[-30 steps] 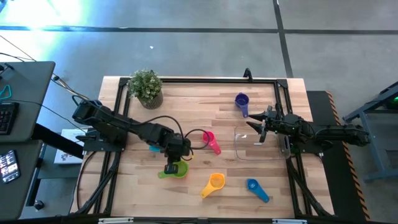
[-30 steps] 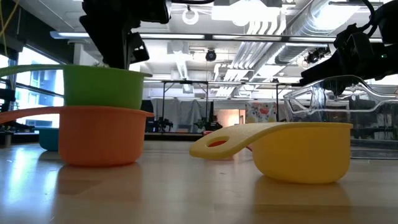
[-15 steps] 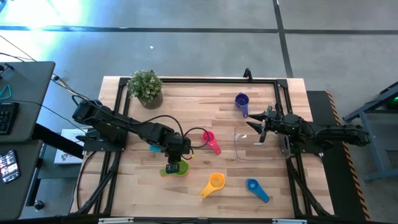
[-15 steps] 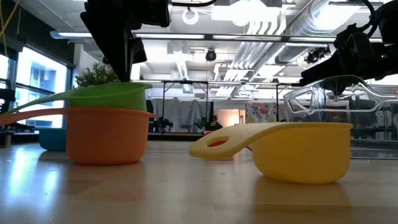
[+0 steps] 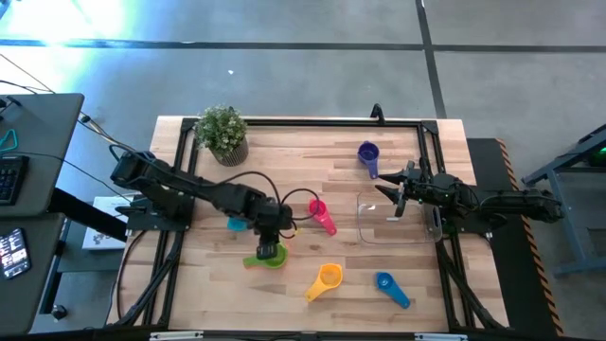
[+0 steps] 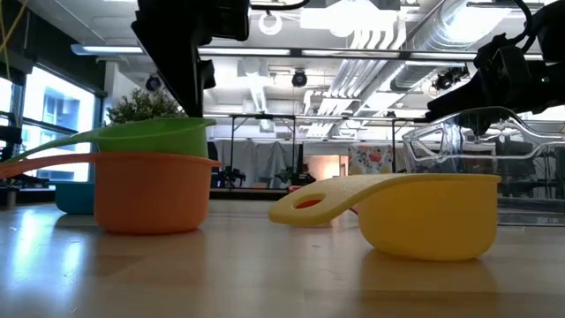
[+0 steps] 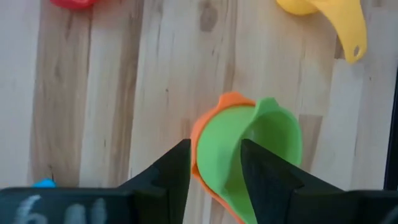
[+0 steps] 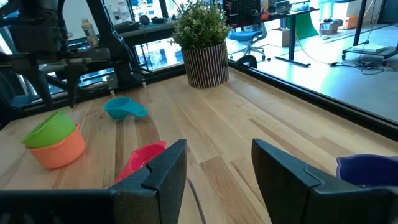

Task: Nest measuring cups in basket
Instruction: Stack the green measuring cup on top of the orange measuring cup, then stack the purple measuring cup on top of the green measuring cup

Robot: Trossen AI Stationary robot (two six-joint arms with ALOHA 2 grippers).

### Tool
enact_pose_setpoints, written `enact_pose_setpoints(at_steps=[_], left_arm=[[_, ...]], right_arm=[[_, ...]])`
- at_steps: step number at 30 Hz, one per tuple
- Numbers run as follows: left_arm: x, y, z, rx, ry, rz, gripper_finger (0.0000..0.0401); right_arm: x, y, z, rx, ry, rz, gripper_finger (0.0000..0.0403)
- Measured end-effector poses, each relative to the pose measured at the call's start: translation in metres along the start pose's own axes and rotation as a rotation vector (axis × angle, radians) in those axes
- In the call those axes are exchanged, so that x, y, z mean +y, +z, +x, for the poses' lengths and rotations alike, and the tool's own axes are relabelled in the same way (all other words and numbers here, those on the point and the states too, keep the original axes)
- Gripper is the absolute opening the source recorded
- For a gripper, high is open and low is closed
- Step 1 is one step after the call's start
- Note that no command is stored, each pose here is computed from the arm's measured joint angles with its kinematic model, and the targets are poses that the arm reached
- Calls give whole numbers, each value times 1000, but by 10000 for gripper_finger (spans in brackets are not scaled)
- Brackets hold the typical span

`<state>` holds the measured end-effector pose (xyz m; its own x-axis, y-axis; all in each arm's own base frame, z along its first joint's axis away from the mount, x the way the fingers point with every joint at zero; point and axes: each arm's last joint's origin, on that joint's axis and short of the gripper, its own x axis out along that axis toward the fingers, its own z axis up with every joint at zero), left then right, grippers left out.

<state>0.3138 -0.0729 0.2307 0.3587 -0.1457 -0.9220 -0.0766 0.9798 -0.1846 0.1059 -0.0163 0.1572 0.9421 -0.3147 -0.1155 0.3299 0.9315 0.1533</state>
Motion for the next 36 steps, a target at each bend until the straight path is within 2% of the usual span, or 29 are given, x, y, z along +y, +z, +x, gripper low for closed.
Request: enact_pose_setpoints(at_steps=[15, 27, 36], left_arm=[[-7, -2, 5, 24, -22, -10, 115], [2, 6, 20, 15, -17, -20, 115], [4, 6, 25, 45, -61, -37, 115]], right_arm=[[0, 0, 0, 0, 0, 0, 174], [0, 0, 0, 0, 0, 0, 174], [0, 0, 0, 0, 1, 0, 174]])
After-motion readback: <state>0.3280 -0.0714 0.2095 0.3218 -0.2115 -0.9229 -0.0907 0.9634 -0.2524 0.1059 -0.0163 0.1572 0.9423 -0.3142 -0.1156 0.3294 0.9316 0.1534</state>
